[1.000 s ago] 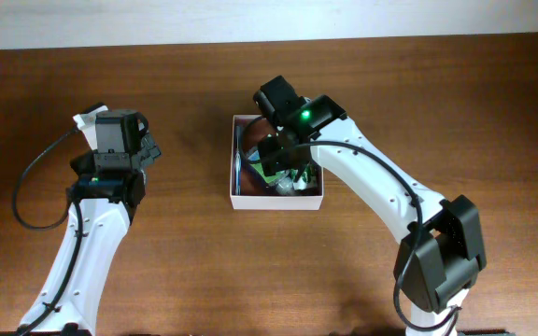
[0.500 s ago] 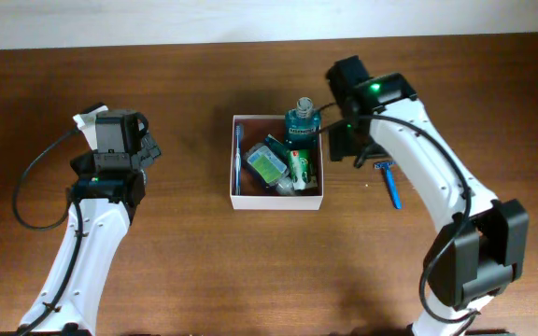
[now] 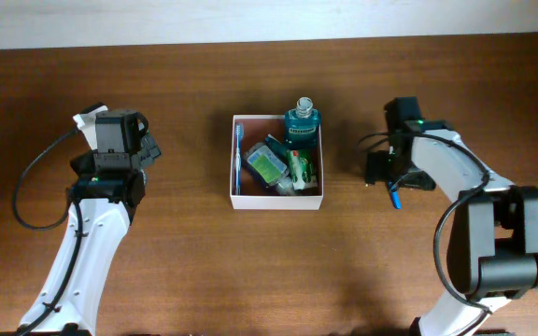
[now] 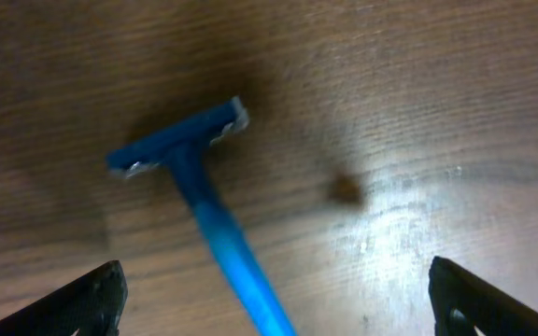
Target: Pack container
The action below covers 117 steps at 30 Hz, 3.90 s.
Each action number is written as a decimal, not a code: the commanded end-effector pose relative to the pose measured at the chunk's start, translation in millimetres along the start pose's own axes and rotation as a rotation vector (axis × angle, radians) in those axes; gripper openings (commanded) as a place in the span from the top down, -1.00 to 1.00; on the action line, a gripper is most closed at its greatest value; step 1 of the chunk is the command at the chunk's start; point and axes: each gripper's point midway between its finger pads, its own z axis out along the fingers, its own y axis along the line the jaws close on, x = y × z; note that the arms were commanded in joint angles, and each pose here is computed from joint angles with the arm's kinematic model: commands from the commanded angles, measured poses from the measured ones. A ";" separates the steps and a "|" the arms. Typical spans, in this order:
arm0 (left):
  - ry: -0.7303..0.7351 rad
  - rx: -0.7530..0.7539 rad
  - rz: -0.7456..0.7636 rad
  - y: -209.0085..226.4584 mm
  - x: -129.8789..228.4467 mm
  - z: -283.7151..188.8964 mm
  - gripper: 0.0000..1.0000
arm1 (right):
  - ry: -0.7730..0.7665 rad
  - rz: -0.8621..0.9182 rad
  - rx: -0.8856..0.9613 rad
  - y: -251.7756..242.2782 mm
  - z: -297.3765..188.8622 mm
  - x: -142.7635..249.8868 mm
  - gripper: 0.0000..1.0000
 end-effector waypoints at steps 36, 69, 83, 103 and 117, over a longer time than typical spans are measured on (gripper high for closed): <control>-0.020 -0.011 0.002 4.1 -6.3 -4.0 -0.99 | 0.014 -0.138 -0.117 12.3 9.1 -0.6 0.92; -0.020 -0.011 0.002 4.1 -6.3 -4.0 -0.99 | -0.400 -0.437 -0.403 254.7 -195.9 0.2 0.92; -0.020 -0.011 0.002 4.1 -6.3 -4.0 -0.99 | -0.356 -0.463 -0.370 274.4 -156.9 1.0 -0.49; -0.020 -0.011 0.002 4.1 -6.3 -4.0 -0.99 | -0.928 -0.180 -0.341 13.1 -422.1 87.6 -0.87; -0.020 -0.011 0.002 4.1 -6.3 -4.0 -0.99 | -1.101 -0.111 -0.425 -67.8 -450.4 172.4 -0.97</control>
